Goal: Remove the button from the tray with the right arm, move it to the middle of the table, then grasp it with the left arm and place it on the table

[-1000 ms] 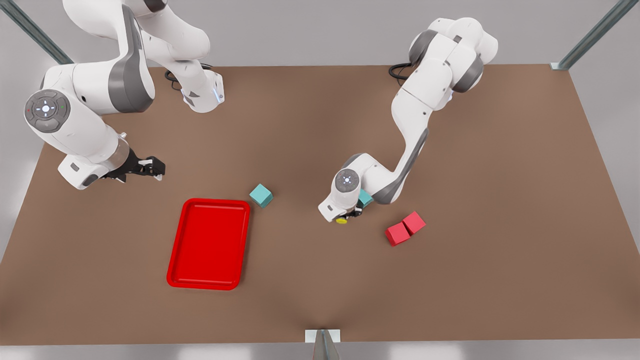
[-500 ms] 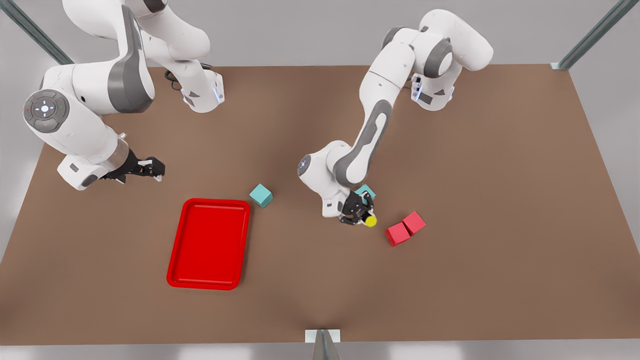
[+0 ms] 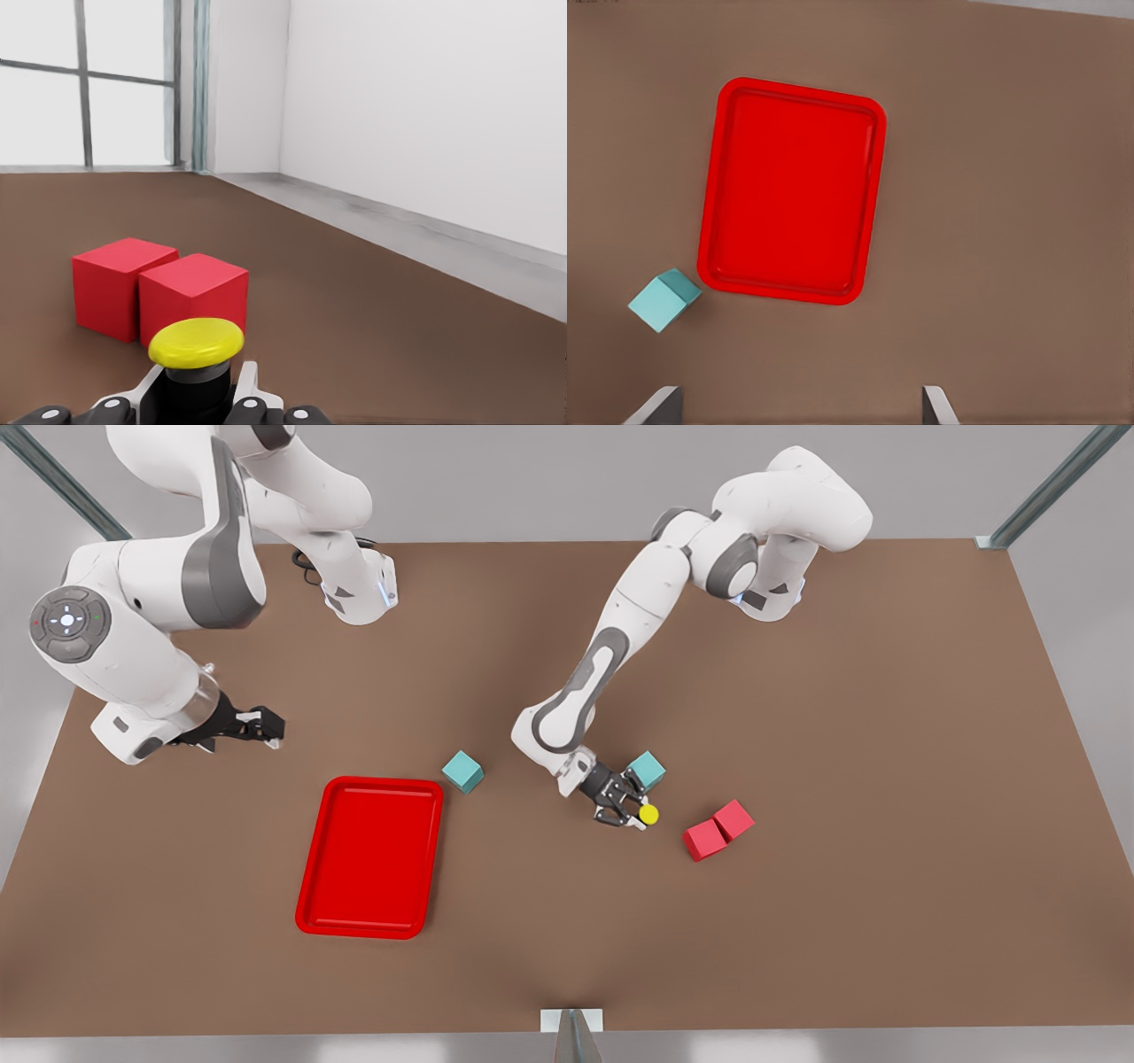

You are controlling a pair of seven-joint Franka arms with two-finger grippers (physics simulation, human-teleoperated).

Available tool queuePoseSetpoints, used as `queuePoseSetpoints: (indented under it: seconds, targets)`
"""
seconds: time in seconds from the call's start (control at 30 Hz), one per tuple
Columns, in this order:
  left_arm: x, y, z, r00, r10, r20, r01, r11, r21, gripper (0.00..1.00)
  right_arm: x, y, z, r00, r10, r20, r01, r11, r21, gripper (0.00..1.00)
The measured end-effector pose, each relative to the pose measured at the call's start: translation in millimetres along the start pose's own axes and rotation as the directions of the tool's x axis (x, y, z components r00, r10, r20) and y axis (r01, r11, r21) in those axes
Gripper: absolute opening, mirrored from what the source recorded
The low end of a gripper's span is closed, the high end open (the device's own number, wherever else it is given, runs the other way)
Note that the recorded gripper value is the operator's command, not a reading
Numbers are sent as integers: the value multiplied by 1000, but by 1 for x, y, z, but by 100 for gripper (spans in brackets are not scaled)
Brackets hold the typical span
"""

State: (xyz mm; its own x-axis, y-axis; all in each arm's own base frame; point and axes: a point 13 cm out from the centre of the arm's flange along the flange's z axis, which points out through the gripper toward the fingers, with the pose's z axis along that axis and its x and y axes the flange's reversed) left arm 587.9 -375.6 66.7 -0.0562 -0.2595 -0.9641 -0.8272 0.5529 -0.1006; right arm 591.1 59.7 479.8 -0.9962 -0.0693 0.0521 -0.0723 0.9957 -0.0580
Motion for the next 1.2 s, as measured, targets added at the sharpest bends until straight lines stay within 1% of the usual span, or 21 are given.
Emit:
queuePoseSetpoints:
  seconds: [0.1, 0.13, 0.17, 0.2, 0.23, 0.53, 0.63, 0.7, 0.77, 0.8, 0.83, 0.87, 0.9, 0.97, 1.0, 1.03, 1.07, 1.1, 1.13, 1.17, 1.2]
  targets:
    - [10, 3, -5, 997, -81, -2, 81, 997, 13, 45, 0, 2, 0, 1000, -3, 0, 3, 1000, 2, 100]
    - [12, 3, -5, 994, -108, -2, 108, 994, 15, 48, 0, 2, 0, 1000, -5, 0, 5, 1000, 2, 100]
    - [12, 3, -6, 991, -134, -2, 134, 991, 17, 66, 0, 3, 0, 1000, -6, 0, 6, 1000, 3, 100]
    - [12, 3, -6, 987, -159, -2, 159, 987, 19, 96, 0, 3, -1, 1000, -6, 1, 6, 1000, 3, 100]
    - [12, 2, -5, 983, -182, -2, 182, 983, 21, 100, 0, 2, -1, 1000, -5, 1, 5, 1000, 3, 100]
    - [4, -3, -17, 938, -347, -13, 347, 937, 34, 100, 0, 7, 1, 1000, -10, -2, 10, 1000, 2, 100]
    - [-10, -9, -27, 918, -395, -21, 396, 918, 36, 100, 0, 6, 1, 1000, -9, -2, 9, 1000, 1, 100]
    - [-32, -17, -39, 899, -436, -33, 437, 899, 33, 100, -1, 6, 2, 1000, -8, -3, 8, 1000, 1, 100]
    - [-75, -29, -70, 866, -492, -89, 494, 869, -1, 100, -1, 7, 2, 1000, -8, -3, 8, 1000, 0, 100]
    - [-111, -37, -90, 832, -538, -133, 536, 843, -52, 100, -1, 7, 2, 1000, -9, -3, 9, 1000, 0, 100]
    - [-171, -52, -107, 767, -612, -195, 594, 791, -146, 100, -1, 8, 2, 1000, -9, -3, 9, 1000, 0, 100]
    - [-233, -57, -86, 695, -680, -235, 613, 731, -300, 100, -1, 8, 2, 1000, -10, -3, 10, 1000, 0, 100]
    - [-277, -50, -27, 644, -727, -240, 577, 667, -471, 100, -1, 8, 2, 1000, -10, -3, 10, 1000, 0, 100]
    - [-309, -6, 100, 588, -762, -270, 373, 552, -746, 100, -1, 8, 2, 1000, -9, -3, 9, 1000, 1, 100]
    - [-311, 23, 150, 568, -761, -314, 238, 517, -822, 100, -1, 8, 3, 1000, -9, -3, 9, 1000, 1, 100]
    - [-315, 47, 178, 553, -741, -381, 119, 523, -844, 100, -1, 7, 2, 1000, -8, -3, 8, 1000, 1, 100]
    - [-333, 59, 183, 533, -703, -470, 33, 573, -819, 100, -1, 7, 2, 1000, -7, -2, 7, 1000, 2, 100]
    - [-377, 71, 175, 477, -671, -567, -19, 638, -770, 100, -1, 7, 2, 1000, -8, -2, 8, 1000, 2, 100]
    - [-433, 91, 166, 409, -639, -652, -41, 701, -712, 100, -1, 8, 2, 1000, -8, -2, 8, 1000, 2, 100]
    - [-476, 116, 154, 366, -588, -721, -56, 760, -648, 100, -1, 8, 2, 1000, -7, -1, 7, 1000, 1, 100]
    - [-500, 141, 133, 340, -514, -788, -87, 817, -570, 100, -1, 7, 1, 1000, -7, 0, 7, 1000, 0, 100]
